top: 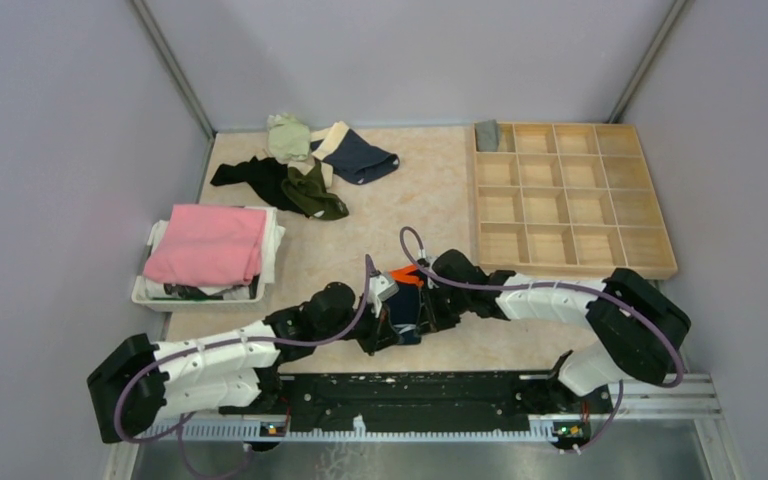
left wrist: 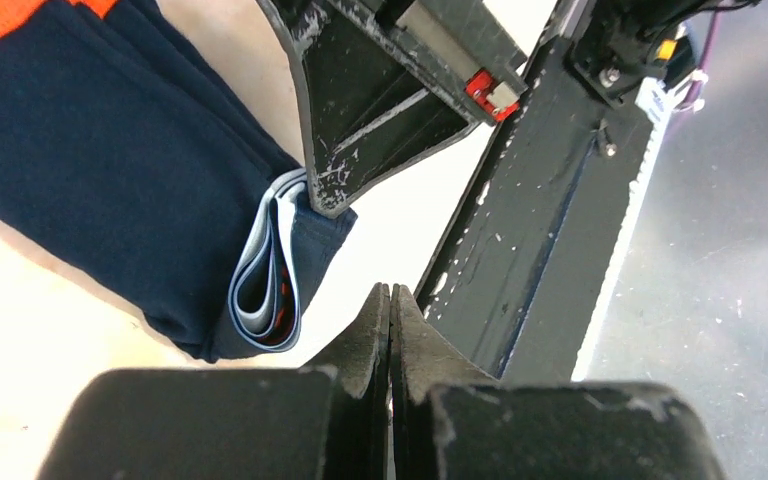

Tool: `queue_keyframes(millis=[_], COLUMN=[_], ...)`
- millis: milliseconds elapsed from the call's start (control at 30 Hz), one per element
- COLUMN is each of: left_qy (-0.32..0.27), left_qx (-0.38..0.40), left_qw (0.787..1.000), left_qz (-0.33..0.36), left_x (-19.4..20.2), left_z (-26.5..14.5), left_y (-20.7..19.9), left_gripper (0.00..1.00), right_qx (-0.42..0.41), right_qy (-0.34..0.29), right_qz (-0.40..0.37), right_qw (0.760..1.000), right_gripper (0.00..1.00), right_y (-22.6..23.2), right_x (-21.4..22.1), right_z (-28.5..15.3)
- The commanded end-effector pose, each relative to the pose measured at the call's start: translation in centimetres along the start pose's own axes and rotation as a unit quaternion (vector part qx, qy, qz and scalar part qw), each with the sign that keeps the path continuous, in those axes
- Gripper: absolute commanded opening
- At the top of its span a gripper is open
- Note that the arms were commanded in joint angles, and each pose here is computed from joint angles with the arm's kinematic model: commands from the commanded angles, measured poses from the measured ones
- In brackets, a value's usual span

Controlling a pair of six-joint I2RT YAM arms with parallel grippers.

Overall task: Roll the underwear
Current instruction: Roll the underwear to the center of the board.

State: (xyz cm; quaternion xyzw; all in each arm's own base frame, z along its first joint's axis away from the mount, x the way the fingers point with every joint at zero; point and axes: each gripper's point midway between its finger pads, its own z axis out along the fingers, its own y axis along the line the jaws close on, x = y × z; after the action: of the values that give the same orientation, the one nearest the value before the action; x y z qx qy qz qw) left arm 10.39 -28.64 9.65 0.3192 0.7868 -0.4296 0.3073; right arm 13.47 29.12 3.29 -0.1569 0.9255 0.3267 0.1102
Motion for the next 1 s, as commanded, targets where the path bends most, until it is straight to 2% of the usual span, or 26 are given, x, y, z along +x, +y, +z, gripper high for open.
queue_keyframes(millis=[0, 967], left_qy=[-0.01, 0.011], left_qx=[-0.013, -0.113], left_qw=[1.0, 0.994], left_qz=[0.024, 0.001], left_x=[-0.9, 1.7], left_z=[1.0, 2.7], left_y=[0.0, 4.5], left_gripper=[0.0, 0.0], right_qx=[-0.014, -0.02], right_qy=[0.019, 0.019], right_qz=[0.0, 0.009], right_qw=[1.0, 1.0], right_gripper=[0.0, 0.01], right_y=[0.9, 0.8], right_x=[-0.4, -0.3], right_z=[-0.1, -0.3])
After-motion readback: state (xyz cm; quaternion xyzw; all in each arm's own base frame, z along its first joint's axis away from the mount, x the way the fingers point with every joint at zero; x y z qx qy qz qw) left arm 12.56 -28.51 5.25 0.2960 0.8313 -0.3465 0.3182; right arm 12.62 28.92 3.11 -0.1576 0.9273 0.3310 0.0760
